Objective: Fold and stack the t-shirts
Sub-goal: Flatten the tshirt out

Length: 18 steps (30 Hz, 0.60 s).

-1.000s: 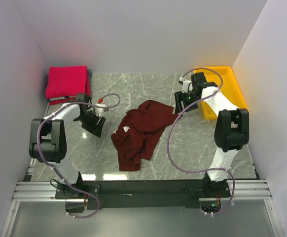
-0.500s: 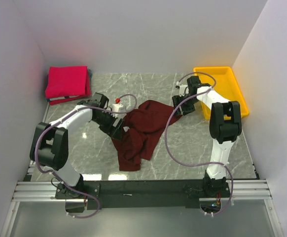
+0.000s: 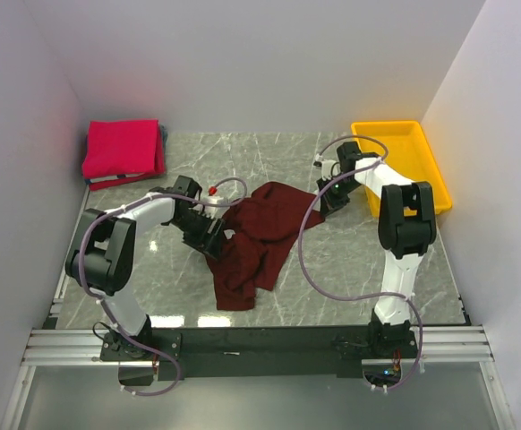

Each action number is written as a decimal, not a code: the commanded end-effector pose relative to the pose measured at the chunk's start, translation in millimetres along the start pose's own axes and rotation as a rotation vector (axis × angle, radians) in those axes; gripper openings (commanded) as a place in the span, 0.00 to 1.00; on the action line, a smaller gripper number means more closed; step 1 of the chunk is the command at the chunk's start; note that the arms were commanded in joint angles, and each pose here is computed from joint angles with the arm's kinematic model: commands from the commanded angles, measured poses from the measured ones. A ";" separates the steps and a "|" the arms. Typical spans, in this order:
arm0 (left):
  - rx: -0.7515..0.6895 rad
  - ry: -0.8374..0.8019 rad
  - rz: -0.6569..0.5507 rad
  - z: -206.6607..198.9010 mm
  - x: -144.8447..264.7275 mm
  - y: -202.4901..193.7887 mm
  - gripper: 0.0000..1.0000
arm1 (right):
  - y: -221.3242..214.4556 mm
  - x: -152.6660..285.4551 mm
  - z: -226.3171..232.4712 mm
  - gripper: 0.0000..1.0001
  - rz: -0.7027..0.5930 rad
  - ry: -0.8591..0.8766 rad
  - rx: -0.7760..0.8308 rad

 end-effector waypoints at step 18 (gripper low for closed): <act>0.036 0.291 -0.032 122.3 90.6 -29.0 0.01 | -44.6 105.6 48.2 0.00 -0.161 0.068 0.116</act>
Point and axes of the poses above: each gripper's point midway between its finger pads, its own x axis back along the fingers, its own z axis along the line the jaws close on, y = z × x, the point moved 2 cm from there along x, back along the fingers, and after that the axes turned 4 degrees about -x, right-handed, at the moved point
